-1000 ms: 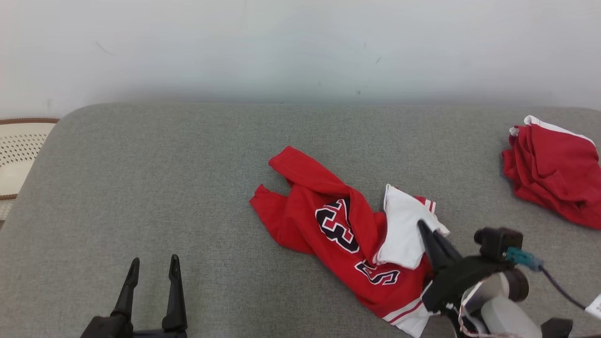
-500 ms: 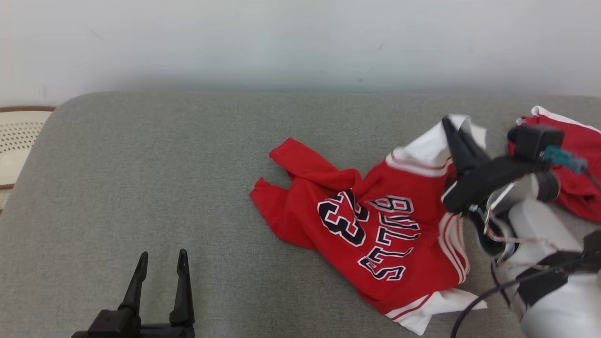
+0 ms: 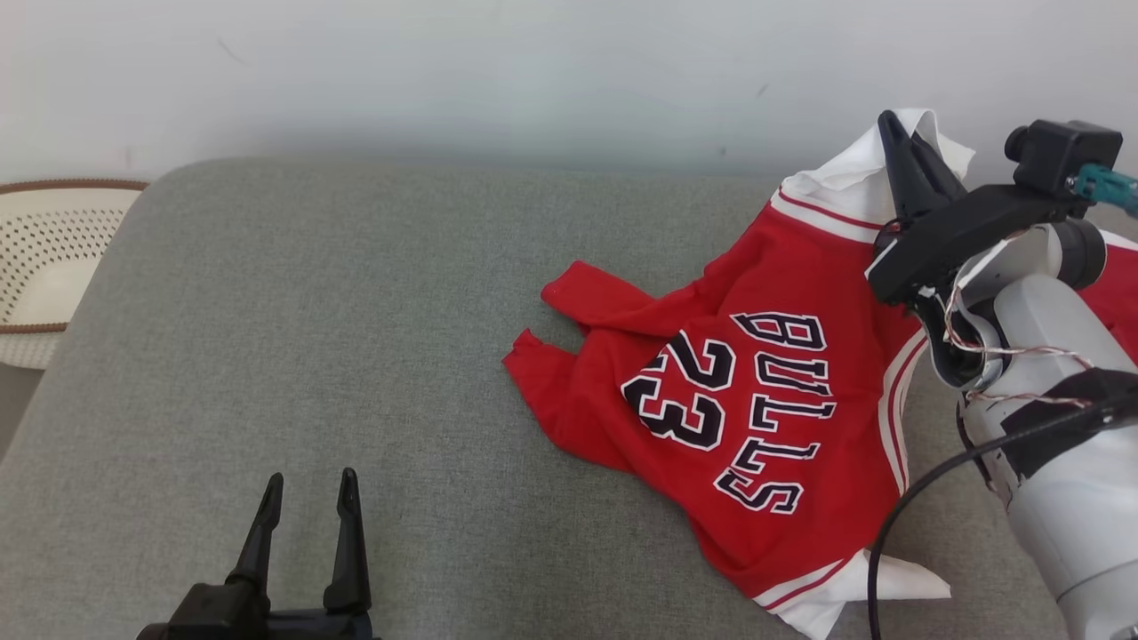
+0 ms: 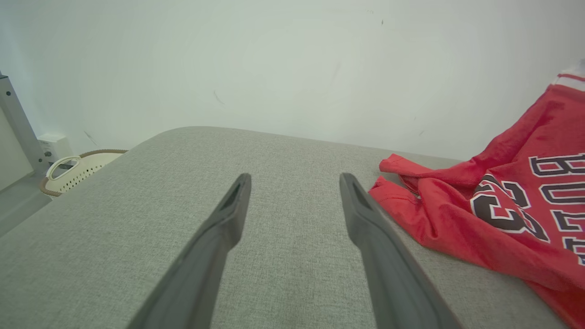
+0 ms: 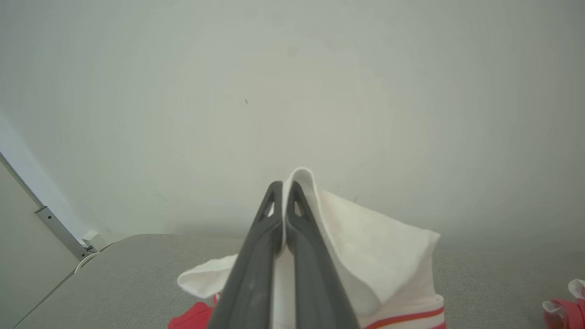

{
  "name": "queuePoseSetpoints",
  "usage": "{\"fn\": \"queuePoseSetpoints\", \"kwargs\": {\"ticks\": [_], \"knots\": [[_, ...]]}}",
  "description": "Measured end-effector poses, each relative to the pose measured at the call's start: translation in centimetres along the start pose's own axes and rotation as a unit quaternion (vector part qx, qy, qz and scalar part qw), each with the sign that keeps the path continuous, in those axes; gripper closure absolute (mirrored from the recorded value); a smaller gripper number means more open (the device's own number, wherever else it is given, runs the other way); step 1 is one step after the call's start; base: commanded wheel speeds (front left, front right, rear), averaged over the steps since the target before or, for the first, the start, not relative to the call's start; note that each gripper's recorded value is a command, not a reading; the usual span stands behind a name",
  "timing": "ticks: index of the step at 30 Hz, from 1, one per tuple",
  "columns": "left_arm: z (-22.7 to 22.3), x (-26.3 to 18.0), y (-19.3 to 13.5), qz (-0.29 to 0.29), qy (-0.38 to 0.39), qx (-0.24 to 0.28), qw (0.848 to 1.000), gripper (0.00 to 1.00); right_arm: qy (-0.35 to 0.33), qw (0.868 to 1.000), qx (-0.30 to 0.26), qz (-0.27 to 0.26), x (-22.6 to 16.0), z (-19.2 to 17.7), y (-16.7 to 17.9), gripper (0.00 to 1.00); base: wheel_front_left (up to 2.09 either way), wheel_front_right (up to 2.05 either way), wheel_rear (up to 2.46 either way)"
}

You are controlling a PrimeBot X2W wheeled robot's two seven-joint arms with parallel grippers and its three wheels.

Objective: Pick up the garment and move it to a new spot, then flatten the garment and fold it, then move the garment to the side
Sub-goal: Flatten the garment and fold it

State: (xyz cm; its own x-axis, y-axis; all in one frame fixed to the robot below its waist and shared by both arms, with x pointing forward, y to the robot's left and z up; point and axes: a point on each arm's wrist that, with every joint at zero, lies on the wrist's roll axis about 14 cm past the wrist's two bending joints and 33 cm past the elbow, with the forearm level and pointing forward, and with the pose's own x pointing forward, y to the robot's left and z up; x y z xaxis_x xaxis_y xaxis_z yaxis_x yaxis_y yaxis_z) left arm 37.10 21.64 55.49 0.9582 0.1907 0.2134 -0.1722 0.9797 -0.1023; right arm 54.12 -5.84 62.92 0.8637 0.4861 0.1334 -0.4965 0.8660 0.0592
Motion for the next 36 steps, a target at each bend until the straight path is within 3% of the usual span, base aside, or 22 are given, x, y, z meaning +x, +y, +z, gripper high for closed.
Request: {"fn": "queuePoseSetpoints", "kwargs": {"ticks": [8, 13, 17, 18, 19, 25, 36], "knots": [[-0.6, 0.5, -0.1, -0.001, 0.006, 0.001, 1.0, 0.0, 0.028, 0.999, -0.018, -0.018, 2.5, -1.1, -2.0, 1.0, 0.0, 0.0, 0.0], [-0.9, 0.5, 0.4, 0.005, 0.012, 0.005, 1.0, 0.0, -0.003, 0.999, -0.037, -0.018, 4.7, 0.4, -2.2, 1.0, 0.0, 0.0, 0.0], [-1.2, 0.6, 0.7, 0.007, 0.017, 0.008, 1.0, 0.0, 0.007, 0.998, -0.057, -0.011, 5.8, -0.6, -1.7, 1.0, 0.0, 0.0, 0.0], [-1.2, 0.6, 0.7, 0.007, 0.017, 0.008, 1.0, 0.0, 0.015, 0.998, -0.058, -0.011, 6.0, -1.2, -1.6, 0.57, 0.0, 0.0, 0.0], [-1.2, 0.7, 0.7, 0.007, 0.018, 0.009, 1.0, 0.0, 0.024, 0.998, -0.059, -0.012, 6.1, -1.8, -1.6, 0.0, 0.0, 0.0, 0.0], [-1.6, 0.7, 0.9, 0.011, 0.024, 0.011, 1.0, 0.0, 0.088, 0.995, -0.043, -0.009, 6.2, -5.6, -0.8, 0.0, 0.0, 0.0, 0.0], [-1.4, 1.2, -0.6, -0.008, 0.017, 0.003, 1.0, 0.0, 0.077, 0.996, -0.04, -0.014, 4.1, -4.9, -1.4, 0.0, 0.0, 0.0, 0.0]]}}
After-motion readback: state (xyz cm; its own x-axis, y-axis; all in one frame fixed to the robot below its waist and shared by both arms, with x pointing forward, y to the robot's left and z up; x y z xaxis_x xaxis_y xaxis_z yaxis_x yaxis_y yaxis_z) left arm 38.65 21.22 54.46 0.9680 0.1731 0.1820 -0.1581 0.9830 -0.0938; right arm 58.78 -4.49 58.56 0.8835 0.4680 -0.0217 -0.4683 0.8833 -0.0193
